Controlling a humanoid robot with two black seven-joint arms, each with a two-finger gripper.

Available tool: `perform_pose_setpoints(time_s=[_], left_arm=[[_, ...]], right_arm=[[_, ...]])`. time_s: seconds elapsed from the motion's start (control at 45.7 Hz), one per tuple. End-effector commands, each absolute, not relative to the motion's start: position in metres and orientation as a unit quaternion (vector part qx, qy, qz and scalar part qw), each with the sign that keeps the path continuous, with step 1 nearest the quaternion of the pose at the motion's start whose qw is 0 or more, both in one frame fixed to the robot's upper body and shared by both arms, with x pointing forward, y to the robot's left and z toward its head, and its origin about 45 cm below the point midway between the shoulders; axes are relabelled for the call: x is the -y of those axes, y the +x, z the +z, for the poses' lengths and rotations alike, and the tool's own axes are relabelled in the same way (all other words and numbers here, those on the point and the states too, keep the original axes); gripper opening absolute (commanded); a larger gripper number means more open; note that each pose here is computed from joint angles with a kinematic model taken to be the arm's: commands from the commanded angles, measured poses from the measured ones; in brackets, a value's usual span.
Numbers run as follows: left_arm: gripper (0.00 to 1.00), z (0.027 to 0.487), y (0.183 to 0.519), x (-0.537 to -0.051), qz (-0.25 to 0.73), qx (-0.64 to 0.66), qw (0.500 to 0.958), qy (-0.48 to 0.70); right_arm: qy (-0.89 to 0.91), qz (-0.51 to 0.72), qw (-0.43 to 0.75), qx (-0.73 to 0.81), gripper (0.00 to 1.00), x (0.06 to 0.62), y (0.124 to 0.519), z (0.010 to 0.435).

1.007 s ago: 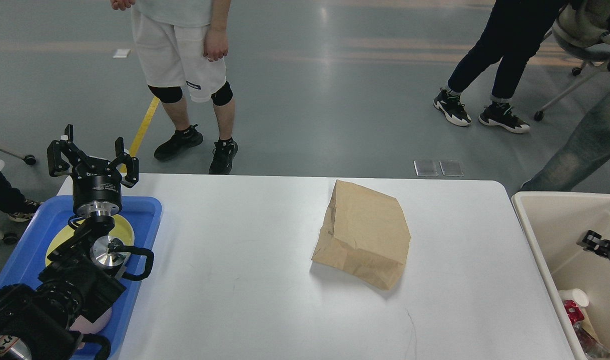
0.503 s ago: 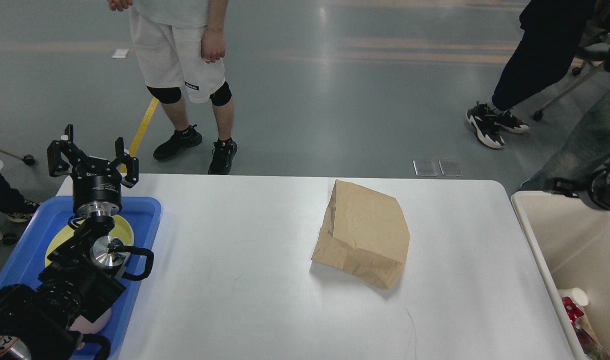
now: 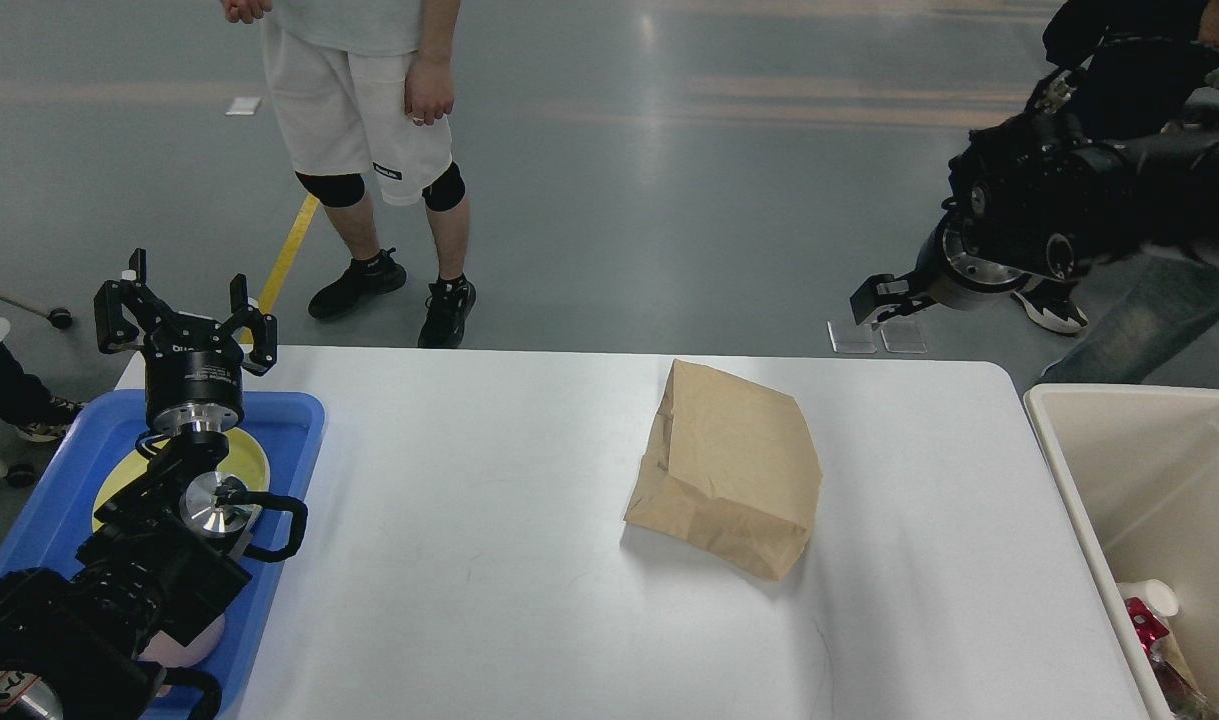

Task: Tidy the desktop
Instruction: 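Move the right gripper back over the table toward the paper bag, then lower the right gripper onto the top of the brown paper bag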

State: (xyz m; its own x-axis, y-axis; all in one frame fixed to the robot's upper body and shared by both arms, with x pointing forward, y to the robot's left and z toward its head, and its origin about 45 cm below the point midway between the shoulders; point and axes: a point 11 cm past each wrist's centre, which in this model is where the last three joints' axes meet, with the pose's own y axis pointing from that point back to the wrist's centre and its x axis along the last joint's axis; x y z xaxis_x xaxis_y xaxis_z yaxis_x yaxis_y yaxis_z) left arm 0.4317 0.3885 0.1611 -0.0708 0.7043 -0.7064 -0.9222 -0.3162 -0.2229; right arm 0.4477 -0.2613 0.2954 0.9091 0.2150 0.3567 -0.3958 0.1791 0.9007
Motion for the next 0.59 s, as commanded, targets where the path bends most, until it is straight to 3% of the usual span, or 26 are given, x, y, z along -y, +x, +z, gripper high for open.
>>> perform_pose_setpoints(time_s=[0.0, 0.197, 0.569], left_arm=[[0.96, 0.161, 0.432, -0.388, 0.718, -0.144, 0.567, -0.378], [0.96, 0.161, 0.432, -0.388, 0.717, -0.144, 0.567, -0.379], [0.96, 0.161, 0.432, -0.388, 0.718, -0.144, 0.567, -0.378]], right_arm=[[0.616, 0.190, 0.764, 0.010, 1.00, 0.222, 0.429, 0.321], [0.666, 0.155, 0.729, -0.033, 1.00, 0.190, 0.405, 0.347], [0.727, 0.139, 0.673, 0.007, 1.00, 0.160, 0.409, 0.260]])
